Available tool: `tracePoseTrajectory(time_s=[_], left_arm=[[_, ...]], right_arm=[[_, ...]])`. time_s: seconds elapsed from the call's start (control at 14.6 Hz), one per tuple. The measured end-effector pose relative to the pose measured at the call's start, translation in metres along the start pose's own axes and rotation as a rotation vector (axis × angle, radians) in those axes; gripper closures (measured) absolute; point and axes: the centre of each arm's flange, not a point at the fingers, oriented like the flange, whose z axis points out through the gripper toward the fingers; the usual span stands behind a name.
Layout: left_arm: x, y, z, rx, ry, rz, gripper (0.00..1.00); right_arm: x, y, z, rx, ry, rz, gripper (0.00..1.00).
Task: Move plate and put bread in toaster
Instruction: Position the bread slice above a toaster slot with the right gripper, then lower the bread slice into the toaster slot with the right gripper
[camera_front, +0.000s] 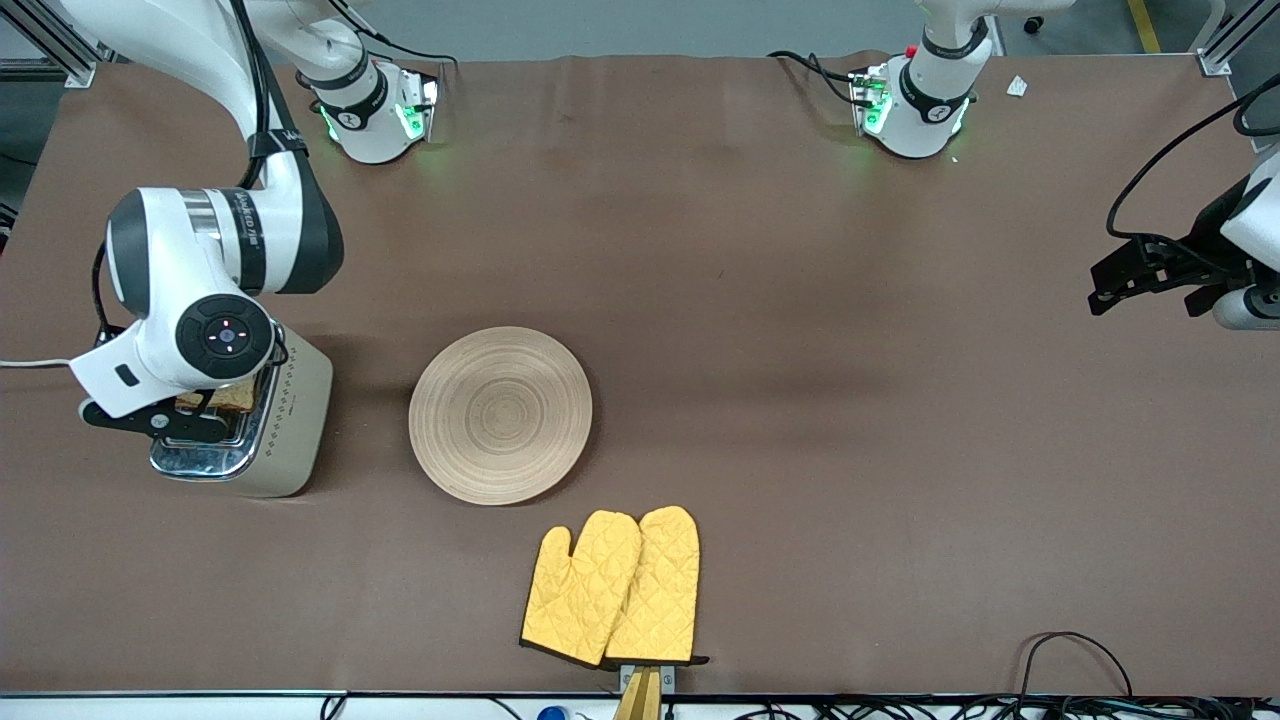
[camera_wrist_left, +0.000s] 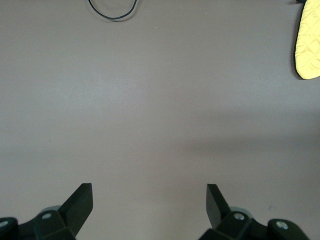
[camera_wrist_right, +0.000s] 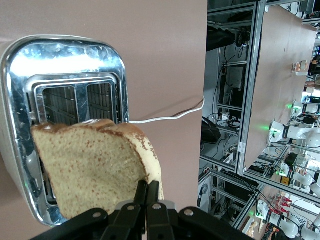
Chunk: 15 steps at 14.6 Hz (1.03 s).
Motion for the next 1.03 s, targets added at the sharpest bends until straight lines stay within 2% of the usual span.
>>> tracePoseTrajectory(time_s=[0.55, 1.03], left_arm=[[0.0000, 0.0000, 0.0000, 0.000, 0.000, 0.000, 0.00], [0.0000, 0.0000, 0.0000, 0.000, 0.000, 0.000, 0.00]], right_arm=[[0.0015, 0.0044, 0.0009, 0.009, 0.013, 0.002, 0.97], [0.0083, 0.0059, 0.0062, 0.028, 0.046, 0.006, 0.97]])
